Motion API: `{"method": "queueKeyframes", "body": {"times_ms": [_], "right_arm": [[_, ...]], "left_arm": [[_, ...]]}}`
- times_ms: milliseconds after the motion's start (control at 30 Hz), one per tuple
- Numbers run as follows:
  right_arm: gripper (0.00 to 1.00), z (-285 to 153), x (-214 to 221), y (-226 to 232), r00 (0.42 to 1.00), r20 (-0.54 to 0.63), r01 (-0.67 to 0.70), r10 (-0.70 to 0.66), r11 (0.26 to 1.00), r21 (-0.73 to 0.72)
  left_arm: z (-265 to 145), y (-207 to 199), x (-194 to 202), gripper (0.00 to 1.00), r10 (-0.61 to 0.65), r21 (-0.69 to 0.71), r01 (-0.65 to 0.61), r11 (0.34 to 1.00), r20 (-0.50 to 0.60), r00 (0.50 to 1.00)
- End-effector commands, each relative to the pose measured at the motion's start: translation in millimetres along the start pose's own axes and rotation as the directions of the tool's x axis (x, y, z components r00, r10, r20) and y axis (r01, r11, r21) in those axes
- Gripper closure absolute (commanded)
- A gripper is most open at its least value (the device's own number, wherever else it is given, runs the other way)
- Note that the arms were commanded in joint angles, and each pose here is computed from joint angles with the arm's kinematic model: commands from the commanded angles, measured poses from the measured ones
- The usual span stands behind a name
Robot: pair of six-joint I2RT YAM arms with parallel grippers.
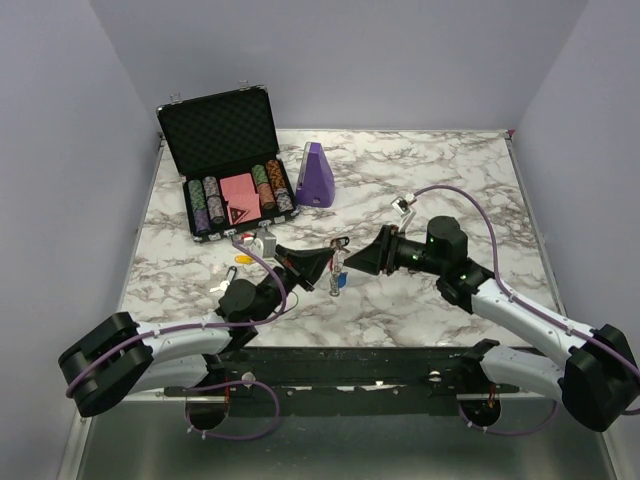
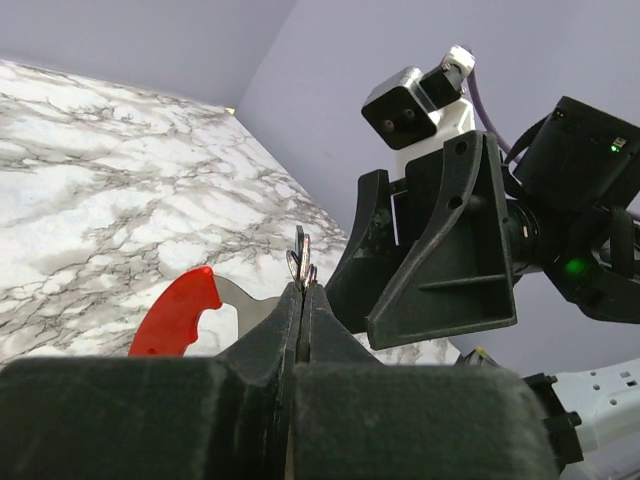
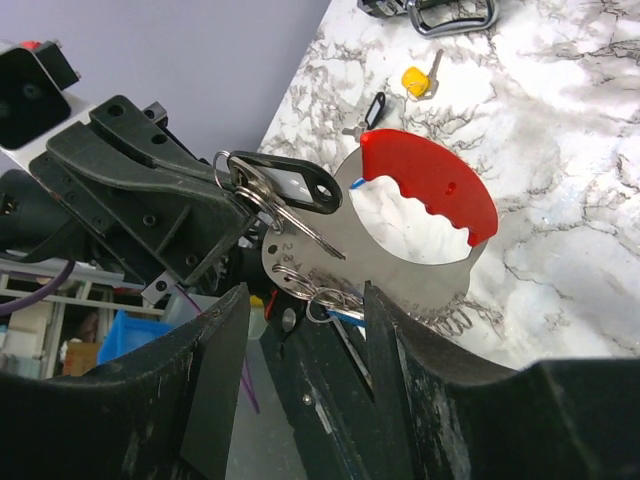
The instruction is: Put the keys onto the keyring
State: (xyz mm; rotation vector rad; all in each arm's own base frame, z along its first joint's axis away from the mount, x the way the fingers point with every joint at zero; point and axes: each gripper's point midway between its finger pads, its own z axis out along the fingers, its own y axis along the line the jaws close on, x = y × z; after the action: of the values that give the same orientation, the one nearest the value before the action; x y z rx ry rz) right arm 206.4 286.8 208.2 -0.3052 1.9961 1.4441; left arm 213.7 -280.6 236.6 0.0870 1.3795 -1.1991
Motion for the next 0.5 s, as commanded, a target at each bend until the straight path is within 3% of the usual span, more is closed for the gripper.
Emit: {"method": "queueKeyframes", "body": {"times_ms": [0, 233, 467], "right_arm": [[0.42, -1.2, -14.3, 7.9, 0.997, 0.068, -0.025, 0.027, 0.999, -0.023], [0.44, -3.2, -18.1, 14.1, 0.996, 0.083, -0.017, 0.020, 0.999, -0.041], [0.54, -2.5, -17.1, 6.4, 0.993, 0.092, -0.068, 0.068, 0.998, -0.003]], "left_arm": [[5.5, -8.2, -22.7, 1.00, -0.061, -0.003, 0.062, 0.998, 0.091, 0.994], [12.8, -11.0, -23.3, 1.00, -0.086, -0.006, 0.087, 0.996, 0.098, 0.991], [19.2, -17.1, -21.5, 1.00, -0.064, 0.001, 0.064, 0.998, 0.094, 0.993]]}}
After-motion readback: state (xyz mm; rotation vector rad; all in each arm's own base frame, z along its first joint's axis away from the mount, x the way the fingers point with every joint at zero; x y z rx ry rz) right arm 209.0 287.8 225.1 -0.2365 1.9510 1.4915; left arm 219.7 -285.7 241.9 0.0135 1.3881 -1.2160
